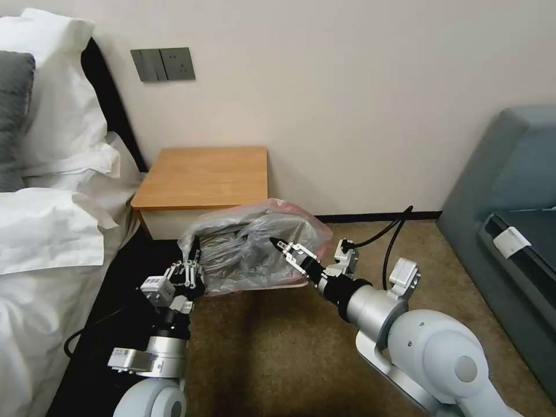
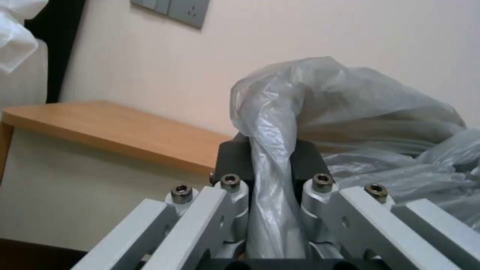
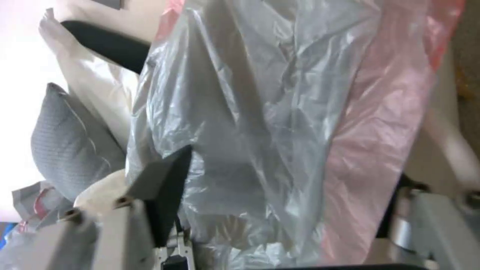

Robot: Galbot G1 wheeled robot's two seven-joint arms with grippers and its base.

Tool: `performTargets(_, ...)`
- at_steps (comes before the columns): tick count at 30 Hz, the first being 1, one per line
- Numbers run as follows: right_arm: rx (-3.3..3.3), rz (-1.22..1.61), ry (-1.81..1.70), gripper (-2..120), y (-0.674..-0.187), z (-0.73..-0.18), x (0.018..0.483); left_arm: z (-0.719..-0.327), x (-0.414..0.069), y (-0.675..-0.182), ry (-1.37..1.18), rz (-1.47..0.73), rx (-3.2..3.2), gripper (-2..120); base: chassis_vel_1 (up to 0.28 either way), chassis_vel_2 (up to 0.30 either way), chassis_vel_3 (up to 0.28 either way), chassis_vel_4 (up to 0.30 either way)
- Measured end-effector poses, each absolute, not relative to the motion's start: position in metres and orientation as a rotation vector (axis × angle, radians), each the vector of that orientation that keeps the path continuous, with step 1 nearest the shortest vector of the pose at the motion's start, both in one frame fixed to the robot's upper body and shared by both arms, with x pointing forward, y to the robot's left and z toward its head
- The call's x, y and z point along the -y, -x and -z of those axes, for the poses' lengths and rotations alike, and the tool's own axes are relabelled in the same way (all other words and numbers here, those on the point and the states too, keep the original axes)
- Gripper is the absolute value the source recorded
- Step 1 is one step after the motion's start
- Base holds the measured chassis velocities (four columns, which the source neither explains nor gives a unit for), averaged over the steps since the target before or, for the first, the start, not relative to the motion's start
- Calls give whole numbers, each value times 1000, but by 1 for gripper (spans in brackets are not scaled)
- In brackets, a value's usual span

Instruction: Pick up the garbage bag from the table and place it over the trash can.

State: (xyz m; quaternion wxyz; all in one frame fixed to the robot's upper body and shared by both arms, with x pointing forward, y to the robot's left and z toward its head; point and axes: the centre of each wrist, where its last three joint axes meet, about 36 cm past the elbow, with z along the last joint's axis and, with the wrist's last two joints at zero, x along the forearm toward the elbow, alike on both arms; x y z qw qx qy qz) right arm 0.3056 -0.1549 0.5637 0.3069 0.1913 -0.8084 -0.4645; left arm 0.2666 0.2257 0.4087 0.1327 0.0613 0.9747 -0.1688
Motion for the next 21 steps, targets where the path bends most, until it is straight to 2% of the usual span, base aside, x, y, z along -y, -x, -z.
performTargets(1,2137,1229,-507,62,-306,-564,155,-408,-226,-267,-178,490,-2829,9,0,0,0,0)
performTargets(2,2137,1229,-507,62,-306,-564,155,-408,-226,-267,-178,490,-2829,9,0,0,0,0)
performTargets(5,2137,1230,-514,46,-305,-564,154,-406,-226,-267,-177,492,-2834,9,0,0,0,0)
performTargets(6,2137,1230,-514,46,-305,-564,154,-406,-226,-267,-177,492,-2834,9,0,0,0,0)
performTargets(8,2139,1230,-519,35,-304,-565,153,-406,-226,-267,-177,492,-2836,9,0,0,0,0)
performTargets(10,2140,1230,-519,32,-304,-565,153,-406,-226,-267,-177,492,-2836,9,0,0,0,0)
performTargets(13,2142,1227,-517,18,-303,-565,154,-405,-225,-268,-177,494,-2837,9,0,0,0,0)
performTargets(14,2142,1227,-517,18,-303,-565,154,-405,-225,-268,-177,494,-2837,9,0,0,0,0)
performTargets(17,2143,1224,-516,4,-301,-566,155,-404,-225,-268,-176,495,-2840,9,0,0,0,0)
performTargets(19,2144,1223,-511,0,-301,-566,155,-404,-225,-268,-175,495,-2840,9,0,0,0,0)
performTargets(21,2144,1223,-508,0,-301,-566,155,-404,-225,-268,-175,496,-2841,9,0,0,0,0)
